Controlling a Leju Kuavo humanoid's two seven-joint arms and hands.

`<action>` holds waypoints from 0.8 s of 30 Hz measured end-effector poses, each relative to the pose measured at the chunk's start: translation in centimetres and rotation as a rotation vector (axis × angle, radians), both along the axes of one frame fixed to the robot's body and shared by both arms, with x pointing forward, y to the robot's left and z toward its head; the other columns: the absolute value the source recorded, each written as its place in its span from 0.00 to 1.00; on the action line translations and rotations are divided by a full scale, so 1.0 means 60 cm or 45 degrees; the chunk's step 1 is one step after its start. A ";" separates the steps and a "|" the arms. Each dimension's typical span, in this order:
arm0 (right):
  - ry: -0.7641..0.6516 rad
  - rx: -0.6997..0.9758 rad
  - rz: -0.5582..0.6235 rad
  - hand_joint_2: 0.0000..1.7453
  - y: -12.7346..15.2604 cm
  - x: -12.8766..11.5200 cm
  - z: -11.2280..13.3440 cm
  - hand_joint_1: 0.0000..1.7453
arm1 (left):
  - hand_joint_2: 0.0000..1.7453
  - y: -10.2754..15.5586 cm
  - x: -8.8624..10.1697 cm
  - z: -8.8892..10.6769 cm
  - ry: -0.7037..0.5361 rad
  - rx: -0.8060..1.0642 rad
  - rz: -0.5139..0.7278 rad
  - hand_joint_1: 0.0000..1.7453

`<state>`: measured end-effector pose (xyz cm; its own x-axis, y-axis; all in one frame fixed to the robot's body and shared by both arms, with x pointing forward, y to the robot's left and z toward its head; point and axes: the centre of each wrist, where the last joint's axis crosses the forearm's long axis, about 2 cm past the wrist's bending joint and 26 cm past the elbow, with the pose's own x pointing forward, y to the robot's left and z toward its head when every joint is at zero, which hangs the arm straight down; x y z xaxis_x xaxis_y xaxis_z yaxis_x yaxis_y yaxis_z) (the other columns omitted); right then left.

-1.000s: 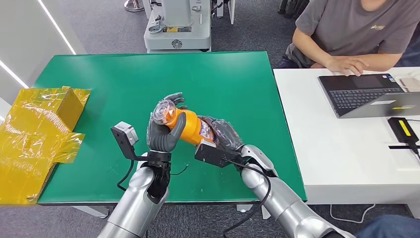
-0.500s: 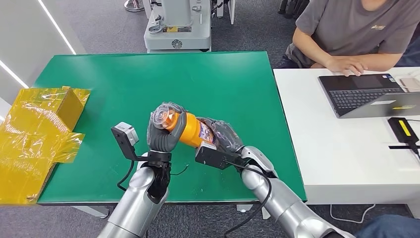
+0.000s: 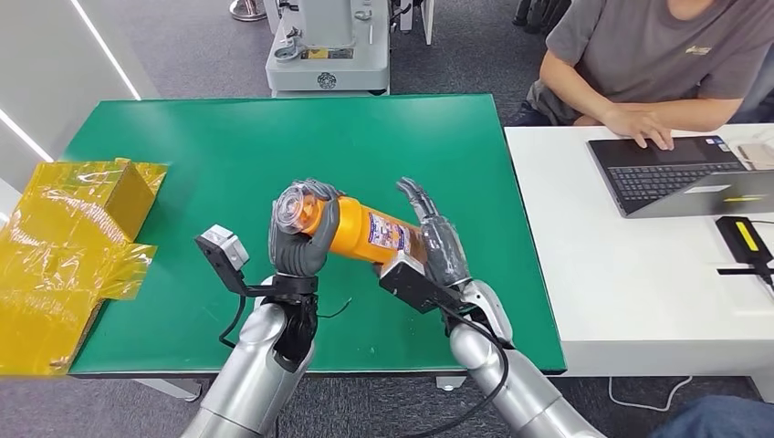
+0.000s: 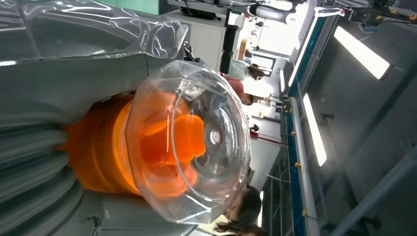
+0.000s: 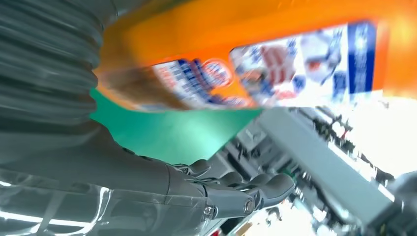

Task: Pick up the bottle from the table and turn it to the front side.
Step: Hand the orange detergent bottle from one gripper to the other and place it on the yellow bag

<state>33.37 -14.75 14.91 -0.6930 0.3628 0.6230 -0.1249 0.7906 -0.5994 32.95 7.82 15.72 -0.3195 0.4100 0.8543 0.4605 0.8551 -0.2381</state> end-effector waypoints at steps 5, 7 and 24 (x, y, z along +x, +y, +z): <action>-0.146 0.166 -0.155 1.00 -0.022 -0.017 0.026 0.00 | 1.00 0.006 0.000 -0.003 0.011 0.009 0.033 1.00; -0.192 0.198 -0.187 1.00 -0.033 -0.015 0.041 0.00 | 1.00 0.011 -0.004 -0.012 0.028 0.016 0.038 1.00; -0.472 0.652 -0.348 1.00 -0.055 -0.122 0.054 0.00 | 1.00 0.085 -0.003 -0.016 -0.018 0.062 0.378 1.00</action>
<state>26.04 -18.06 18.16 -0.8192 0.2781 0.5016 0.2604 0.9596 -0.1067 32.79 12.94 14.75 -0.4315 0.2552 0.8653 0.1917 0.9632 -0.1885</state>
